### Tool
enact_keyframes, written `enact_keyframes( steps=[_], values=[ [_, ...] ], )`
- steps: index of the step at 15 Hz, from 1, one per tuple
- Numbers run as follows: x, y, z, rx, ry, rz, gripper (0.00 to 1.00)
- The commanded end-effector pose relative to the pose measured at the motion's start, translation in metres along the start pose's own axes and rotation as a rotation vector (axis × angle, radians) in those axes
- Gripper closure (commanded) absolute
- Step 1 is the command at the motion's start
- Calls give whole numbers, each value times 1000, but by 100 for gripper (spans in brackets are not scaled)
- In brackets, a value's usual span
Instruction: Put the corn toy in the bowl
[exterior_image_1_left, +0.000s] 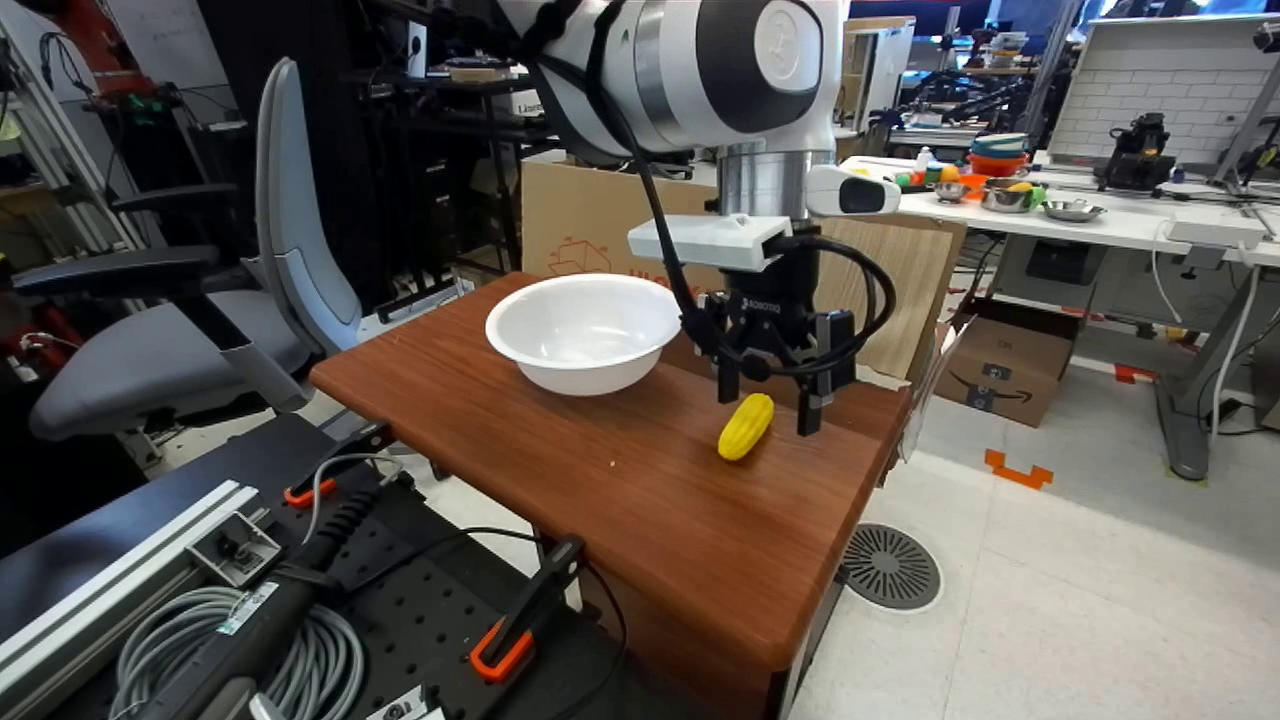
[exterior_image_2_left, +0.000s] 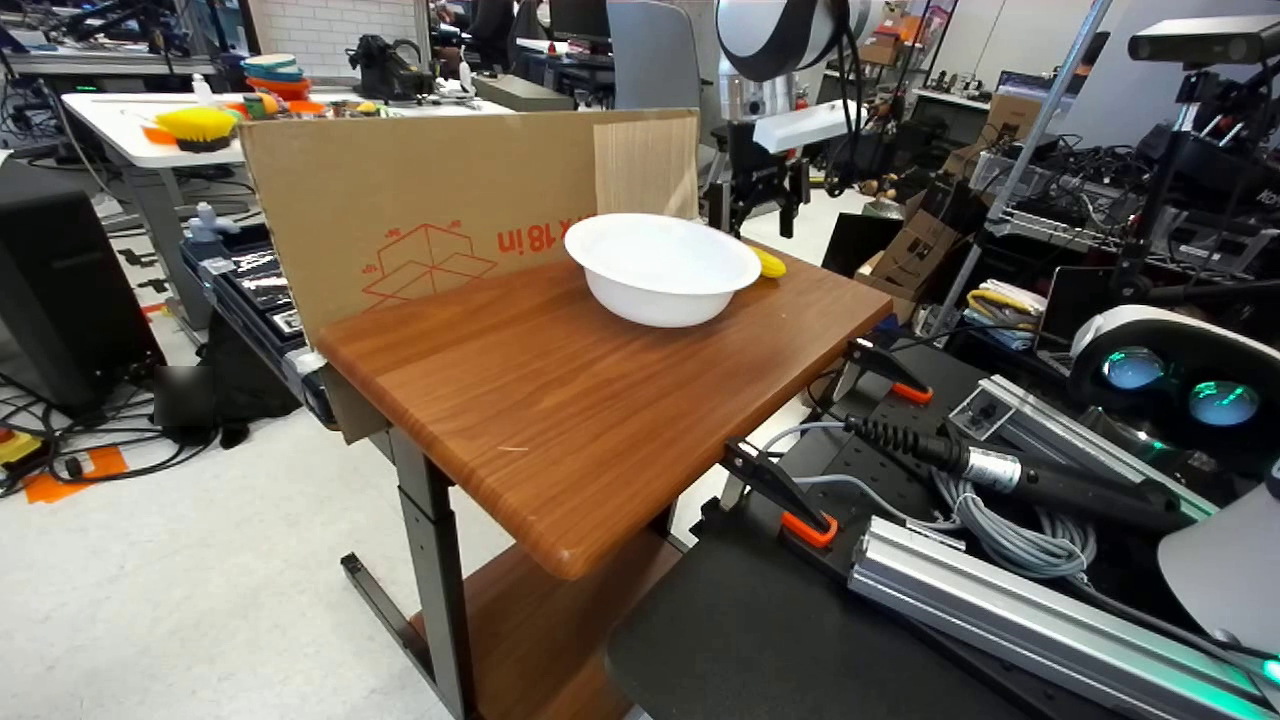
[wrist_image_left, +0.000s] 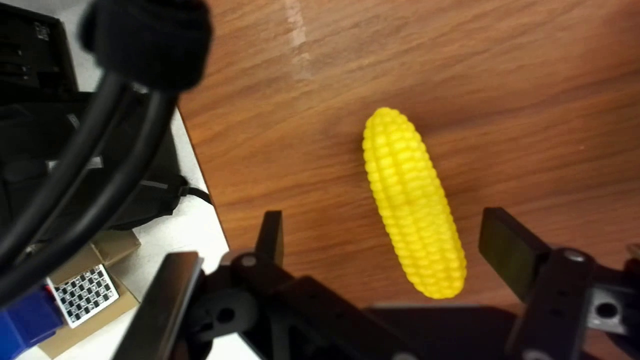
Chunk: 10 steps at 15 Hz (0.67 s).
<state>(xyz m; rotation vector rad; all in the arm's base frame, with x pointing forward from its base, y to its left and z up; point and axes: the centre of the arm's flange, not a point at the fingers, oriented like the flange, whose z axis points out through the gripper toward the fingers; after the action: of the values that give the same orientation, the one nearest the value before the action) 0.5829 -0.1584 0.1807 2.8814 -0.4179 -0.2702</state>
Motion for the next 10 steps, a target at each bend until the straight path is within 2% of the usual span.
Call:
enact_keyframes(
  steps=[1,3,4,5,6,10],
  values=[
    [6,-10,16,-49,31,25,0],
    [6,-20,23,-57,39,27,0],
    [8,-19,24,-63,37,28,25],
    [8,-20,24,-66,36,32,26],
    [8,-21,23,-66,39,33,32],
    [8,-21,17,-60,42,46,65]
  ],
)
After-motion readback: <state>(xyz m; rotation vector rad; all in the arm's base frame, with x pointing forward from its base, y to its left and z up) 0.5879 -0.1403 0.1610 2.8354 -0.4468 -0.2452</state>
